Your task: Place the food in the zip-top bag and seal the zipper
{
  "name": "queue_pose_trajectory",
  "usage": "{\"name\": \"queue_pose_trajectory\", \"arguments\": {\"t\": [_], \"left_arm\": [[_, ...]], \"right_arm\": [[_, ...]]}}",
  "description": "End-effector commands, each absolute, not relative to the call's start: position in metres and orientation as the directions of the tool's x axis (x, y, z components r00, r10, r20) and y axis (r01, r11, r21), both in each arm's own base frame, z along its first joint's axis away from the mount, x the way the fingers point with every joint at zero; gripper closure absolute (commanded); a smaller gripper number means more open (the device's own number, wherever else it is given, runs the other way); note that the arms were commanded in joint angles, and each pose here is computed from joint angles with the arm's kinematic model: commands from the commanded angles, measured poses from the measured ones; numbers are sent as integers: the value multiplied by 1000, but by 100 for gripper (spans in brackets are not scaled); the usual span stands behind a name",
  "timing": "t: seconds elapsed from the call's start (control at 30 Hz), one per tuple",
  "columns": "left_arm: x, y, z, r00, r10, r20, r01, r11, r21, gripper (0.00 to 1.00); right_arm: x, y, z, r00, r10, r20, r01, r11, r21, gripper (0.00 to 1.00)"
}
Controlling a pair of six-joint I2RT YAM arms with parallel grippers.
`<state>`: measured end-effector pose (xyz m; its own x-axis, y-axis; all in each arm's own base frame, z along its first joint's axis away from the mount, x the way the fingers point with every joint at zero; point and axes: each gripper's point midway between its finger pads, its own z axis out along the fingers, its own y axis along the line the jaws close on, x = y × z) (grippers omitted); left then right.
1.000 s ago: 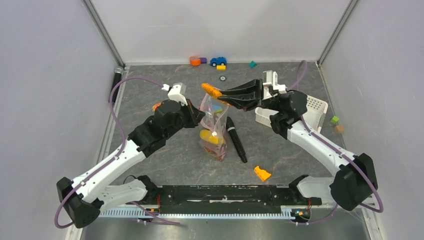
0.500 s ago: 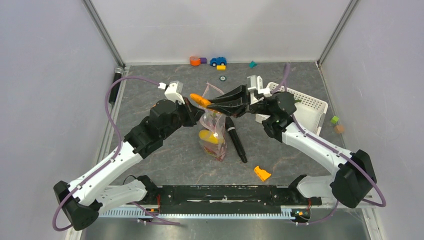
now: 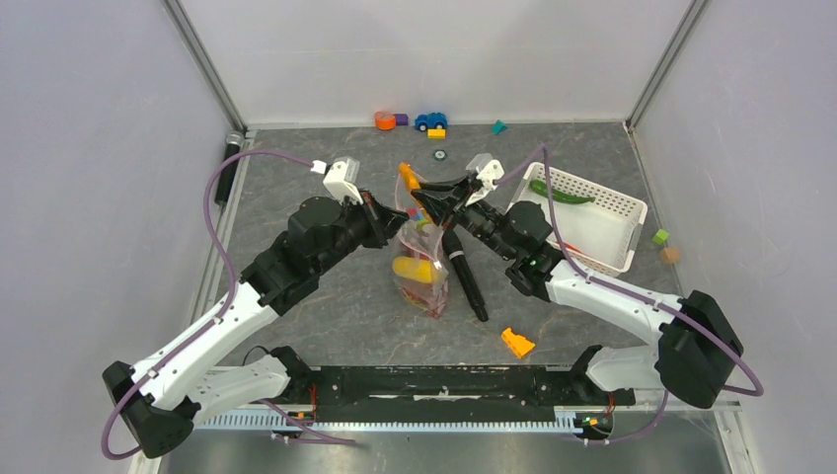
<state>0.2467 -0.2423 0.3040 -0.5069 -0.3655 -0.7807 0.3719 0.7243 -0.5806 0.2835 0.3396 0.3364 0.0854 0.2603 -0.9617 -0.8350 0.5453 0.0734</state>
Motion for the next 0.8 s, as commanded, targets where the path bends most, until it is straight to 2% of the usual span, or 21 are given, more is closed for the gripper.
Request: {"name": "queue_pose_trajectory", "arguments": {"t": [0.0, 0.17, 0.4, 0.63, 0.77], "left_arm": [[242, -253, 345, -474, -433, -767, 447, 632, -633, 98], [243, -251, 347, -464, -440, -769, 446, 634, -632, 98], [245, -245, 342, -449, -447, -774, 426, 654, -625, 98], [248, -241, 332, -444, -435, -783, 406, 682, -609, 98], [249, -238, 327, -441, -417, -794, 396, 704, -590, 98]], "right_arm": [[304, 313, 354, 151, 290, -945, -677, 727, 115, 68], [296, 313, 353, 175, 263, -949, -678, 731, 77, 47], [277, 314, 362, 267, 141, -953, -730, 675, -105, 2], [290, 288, 365, 214, -1, -977, -665, 732, -146, 2], [298, 251, 376, 189, 19, -982, -623, 775, -105, 2]]}}
